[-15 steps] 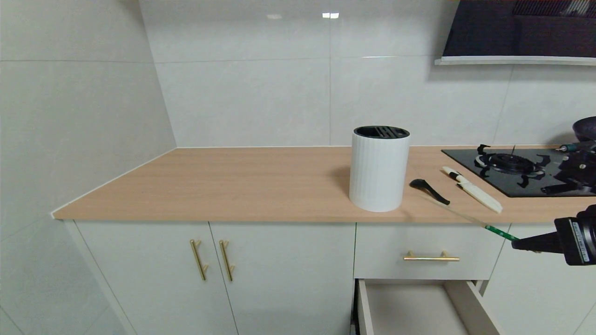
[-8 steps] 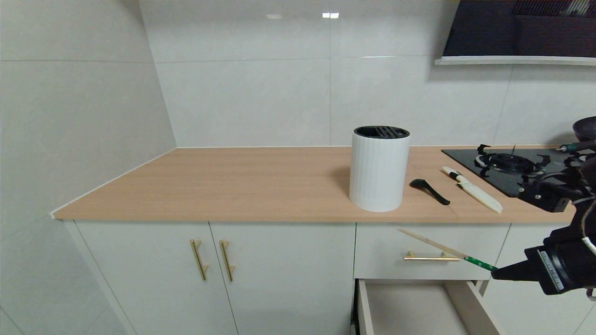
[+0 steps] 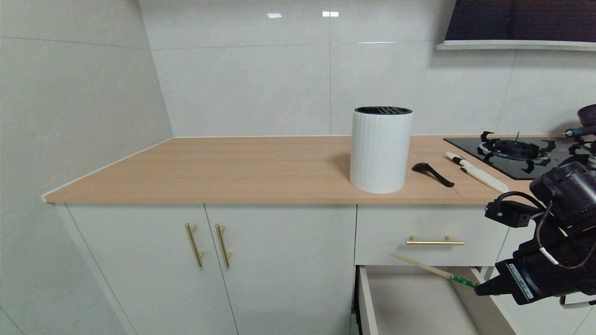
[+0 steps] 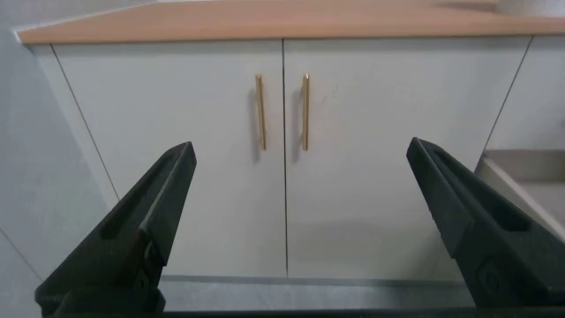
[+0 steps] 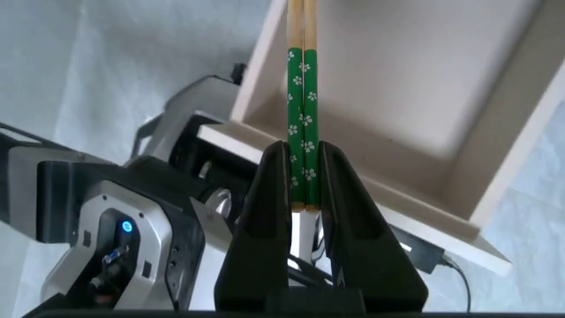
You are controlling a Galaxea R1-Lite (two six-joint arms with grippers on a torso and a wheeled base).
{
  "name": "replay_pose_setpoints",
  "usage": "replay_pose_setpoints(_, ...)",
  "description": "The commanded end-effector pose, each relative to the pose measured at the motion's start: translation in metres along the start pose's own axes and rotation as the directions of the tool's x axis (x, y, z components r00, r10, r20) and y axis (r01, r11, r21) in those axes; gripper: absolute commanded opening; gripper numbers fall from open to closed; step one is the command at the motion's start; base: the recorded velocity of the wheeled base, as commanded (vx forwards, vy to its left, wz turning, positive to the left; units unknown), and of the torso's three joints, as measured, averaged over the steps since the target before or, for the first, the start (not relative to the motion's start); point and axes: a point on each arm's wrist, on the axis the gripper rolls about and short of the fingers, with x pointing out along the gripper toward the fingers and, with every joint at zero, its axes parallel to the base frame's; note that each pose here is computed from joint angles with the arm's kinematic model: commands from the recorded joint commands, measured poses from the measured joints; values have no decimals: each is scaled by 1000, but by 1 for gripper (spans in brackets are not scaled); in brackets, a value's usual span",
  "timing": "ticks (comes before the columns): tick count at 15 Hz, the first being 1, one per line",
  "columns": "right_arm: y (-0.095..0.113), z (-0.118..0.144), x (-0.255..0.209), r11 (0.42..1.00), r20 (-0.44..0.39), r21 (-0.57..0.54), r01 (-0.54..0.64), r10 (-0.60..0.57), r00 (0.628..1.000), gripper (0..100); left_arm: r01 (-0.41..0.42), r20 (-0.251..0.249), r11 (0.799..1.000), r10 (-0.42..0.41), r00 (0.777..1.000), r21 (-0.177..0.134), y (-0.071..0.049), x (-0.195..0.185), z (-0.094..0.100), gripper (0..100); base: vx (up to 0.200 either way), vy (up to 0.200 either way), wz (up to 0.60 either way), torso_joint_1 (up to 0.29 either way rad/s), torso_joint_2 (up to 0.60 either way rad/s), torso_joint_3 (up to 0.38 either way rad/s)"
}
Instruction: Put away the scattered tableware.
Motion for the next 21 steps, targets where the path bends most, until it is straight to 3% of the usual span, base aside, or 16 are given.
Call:
replay_pose_setpoints(1,-1,1,6,1000,-21,4,0,0,1000,0,0,-1,1000,0,1000,0,0,0,0,100,0,0,0,-183,471,295)
replay_pose_setpoints(10,-5,5,22,1000,-70,17,7,-6,998,0,0,-1,1000,0,1000,0,0,0,0,100,0,0,0,-144,451,294)
replay_pose_setpoints(14,-8,11,35,1000,-71,19,13,-12,997,0,0,-1,1000,0,1000,0,0,0,0,100,0,0,0,-25,76,51)
replay_pose_setpoints(17,-20,24,79,993,-97,45,108,-103,990,0,0,-1,1000,0,1000,0,0,0,0,100,0,0,0,-29,50,39)
replay_pose_setpoints(18,-27,28,102,983,-105,98,156,-146,984,0,0,-1,1000,0,1000,0,0,0,0,100,0,0,0,0,0,0)
replay_pose_setpoints(21,-34,32,155,975,-103,139,174,-160,982,0,0,-1,1000,0,1000,0,0,0,0,100,0,0,0,0,0,0)
